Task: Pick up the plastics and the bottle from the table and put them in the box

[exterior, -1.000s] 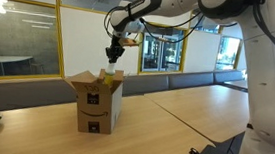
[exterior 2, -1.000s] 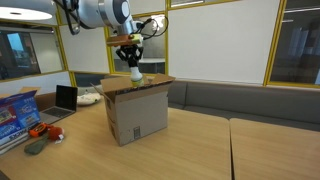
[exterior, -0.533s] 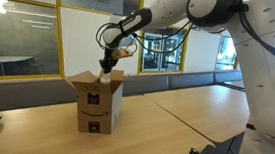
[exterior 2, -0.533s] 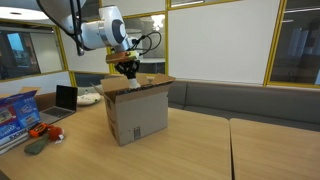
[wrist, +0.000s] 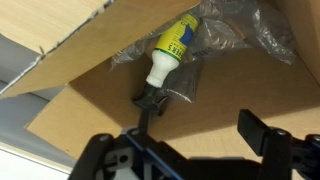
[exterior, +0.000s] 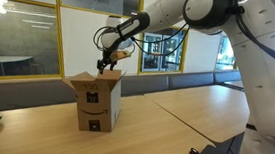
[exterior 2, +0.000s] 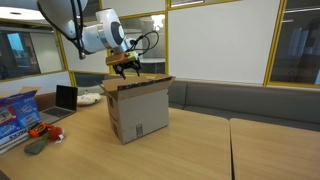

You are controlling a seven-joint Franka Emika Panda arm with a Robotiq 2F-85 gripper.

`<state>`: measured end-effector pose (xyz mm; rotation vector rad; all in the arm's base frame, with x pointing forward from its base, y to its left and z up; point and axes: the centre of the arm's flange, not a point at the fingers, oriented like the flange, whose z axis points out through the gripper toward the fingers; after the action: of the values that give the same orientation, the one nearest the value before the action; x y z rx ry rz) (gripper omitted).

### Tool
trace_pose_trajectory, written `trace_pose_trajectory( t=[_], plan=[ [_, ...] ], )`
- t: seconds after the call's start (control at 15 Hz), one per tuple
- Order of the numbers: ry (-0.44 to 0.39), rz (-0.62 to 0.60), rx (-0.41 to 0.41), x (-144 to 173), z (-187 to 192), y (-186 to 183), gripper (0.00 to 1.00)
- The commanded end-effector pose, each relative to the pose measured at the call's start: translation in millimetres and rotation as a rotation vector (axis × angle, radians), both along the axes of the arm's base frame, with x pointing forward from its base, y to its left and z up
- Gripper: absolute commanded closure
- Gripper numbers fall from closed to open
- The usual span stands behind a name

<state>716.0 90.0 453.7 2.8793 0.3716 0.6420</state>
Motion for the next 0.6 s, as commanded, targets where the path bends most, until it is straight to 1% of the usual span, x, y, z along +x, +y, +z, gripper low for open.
trace_pose_trajectory(
  t=[0.0, 0.27, 0.47, 0.53],
  plan=[
    [-0.039, -0.019, -0.025, 1, 17, -2, 0.00],
    [-0.048, -0.037, -0.055, -6, 36, -17, 0.00],
    [-0.036, -0.066, -0.116, -19, 63, -36, 0.00],
    [-0.024, -0.081, -0.143, -28, 73, -44, 0.00]
  ],
)
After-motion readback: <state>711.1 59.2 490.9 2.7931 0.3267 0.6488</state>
